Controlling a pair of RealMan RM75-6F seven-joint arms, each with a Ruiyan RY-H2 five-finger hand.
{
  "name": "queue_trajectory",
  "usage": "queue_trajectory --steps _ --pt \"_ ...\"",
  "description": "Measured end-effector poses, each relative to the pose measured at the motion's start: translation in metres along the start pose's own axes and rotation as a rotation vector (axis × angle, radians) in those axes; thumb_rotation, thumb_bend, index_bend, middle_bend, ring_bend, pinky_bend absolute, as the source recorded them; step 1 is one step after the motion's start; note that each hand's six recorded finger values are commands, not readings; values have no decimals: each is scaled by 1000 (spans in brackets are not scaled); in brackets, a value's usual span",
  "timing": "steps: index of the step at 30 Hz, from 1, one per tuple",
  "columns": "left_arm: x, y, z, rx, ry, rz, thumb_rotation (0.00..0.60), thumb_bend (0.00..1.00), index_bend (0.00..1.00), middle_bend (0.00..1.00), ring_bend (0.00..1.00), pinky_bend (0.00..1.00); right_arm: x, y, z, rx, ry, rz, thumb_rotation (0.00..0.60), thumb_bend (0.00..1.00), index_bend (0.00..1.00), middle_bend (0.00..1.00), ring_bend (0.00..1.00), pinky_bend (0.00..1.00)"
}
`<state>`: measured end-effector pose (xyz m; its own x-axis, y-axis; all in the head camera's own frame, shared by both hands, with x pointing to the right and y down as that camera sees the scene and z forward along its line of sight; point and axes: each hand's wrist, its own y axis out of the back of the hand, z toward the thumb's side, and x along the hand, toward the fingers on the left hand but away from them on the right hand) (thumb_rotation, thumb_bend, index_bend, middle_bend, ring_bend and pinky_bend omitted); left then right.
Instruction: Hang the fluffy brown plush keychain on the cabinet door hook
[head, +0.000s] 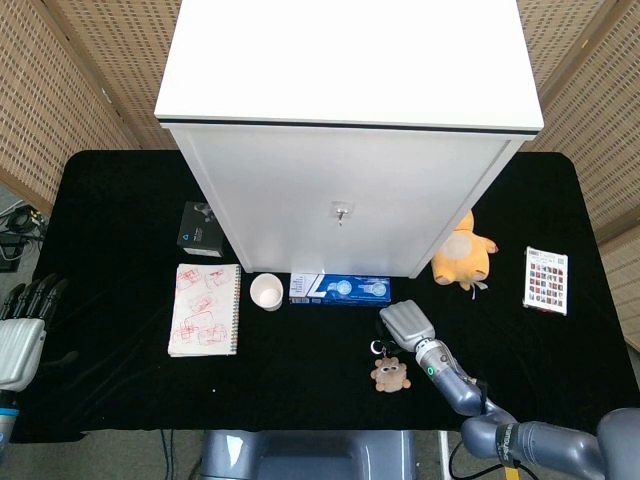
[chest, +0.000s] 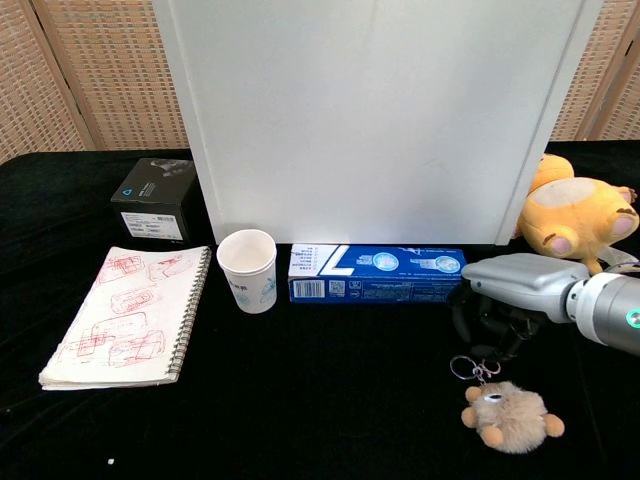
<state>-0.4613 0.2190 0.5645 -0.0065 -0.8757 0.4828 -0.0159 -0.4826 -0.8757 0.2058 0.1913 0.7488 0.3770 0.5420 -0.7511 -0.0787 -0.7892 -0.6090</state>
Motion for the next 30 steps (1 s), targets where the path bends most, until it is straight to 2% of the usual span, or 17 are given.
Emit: queue_trajectory --steps 13,30 --pt "0 -1 -1 0 3 -5 600 0 0 0 0 0 -4 -8 14 25 14 12 600 536 563 926 924 1000" --pt "0 -1 -2 2 7 -8 600 0 0 0 0 0 -8 -13 16 60 11 23 600 537 567 926 924 1000"
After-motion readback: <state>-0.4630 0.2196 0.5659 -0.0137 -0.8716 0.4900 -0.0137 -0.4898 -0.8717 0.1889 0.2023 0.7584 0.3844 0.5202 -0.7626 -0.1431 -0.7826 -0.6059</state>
